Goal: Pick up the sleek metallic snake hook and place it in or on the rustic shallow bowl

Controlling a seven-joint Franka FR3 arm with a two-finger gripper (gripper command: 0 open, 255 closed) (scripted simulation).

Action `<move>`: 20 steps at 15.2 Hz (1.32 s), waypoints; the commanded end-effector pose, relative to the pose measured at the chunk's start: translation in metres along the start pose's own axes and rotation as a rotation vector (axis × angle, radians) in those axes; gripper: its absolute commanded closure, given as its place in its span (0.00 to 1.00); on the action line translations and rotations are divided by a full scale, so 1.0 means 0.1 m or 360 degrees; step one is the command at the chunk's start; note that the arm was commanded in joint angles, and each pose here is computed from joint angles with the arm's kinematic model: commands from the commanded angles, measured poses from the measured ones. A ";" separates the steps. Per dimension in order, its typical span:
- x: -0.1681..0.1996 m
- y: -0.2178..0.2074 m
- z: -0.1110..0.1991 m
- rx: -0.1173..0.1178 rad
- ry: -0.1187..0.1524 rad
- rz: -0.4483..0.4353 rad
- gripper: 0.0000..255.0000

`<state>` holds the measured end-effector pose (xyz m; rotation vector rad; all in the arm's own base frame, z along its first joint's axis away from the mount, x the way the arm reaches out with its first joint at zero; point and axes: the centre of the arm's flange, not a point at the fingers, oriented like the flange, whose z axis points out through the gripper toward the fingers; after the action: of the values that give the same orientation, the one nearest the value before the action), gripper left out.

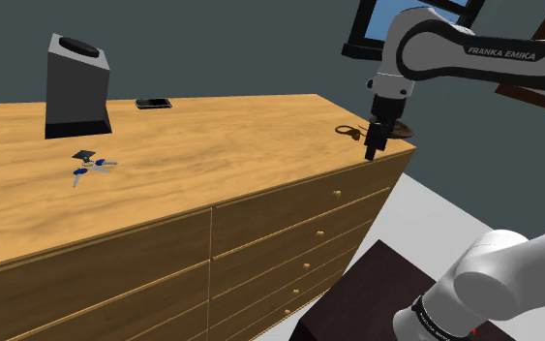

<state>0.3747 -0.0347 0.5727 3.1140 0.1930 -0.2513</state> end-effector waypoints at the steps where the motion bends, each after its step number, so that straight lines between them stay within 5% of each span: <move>1: 0.15 0.19 -0.04 -0.0025 -0.0013 0.0020 0.00; 13: 1.12 1.33 -0.30 -0.0169 -0.0085 0.0139 0.00; 20: 1.10 1.36 0.07 -0.0169 -0.0085 0.0139 0.00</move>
<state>0.4985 -0.1561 0.5542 2.9978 0.0665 -0.3118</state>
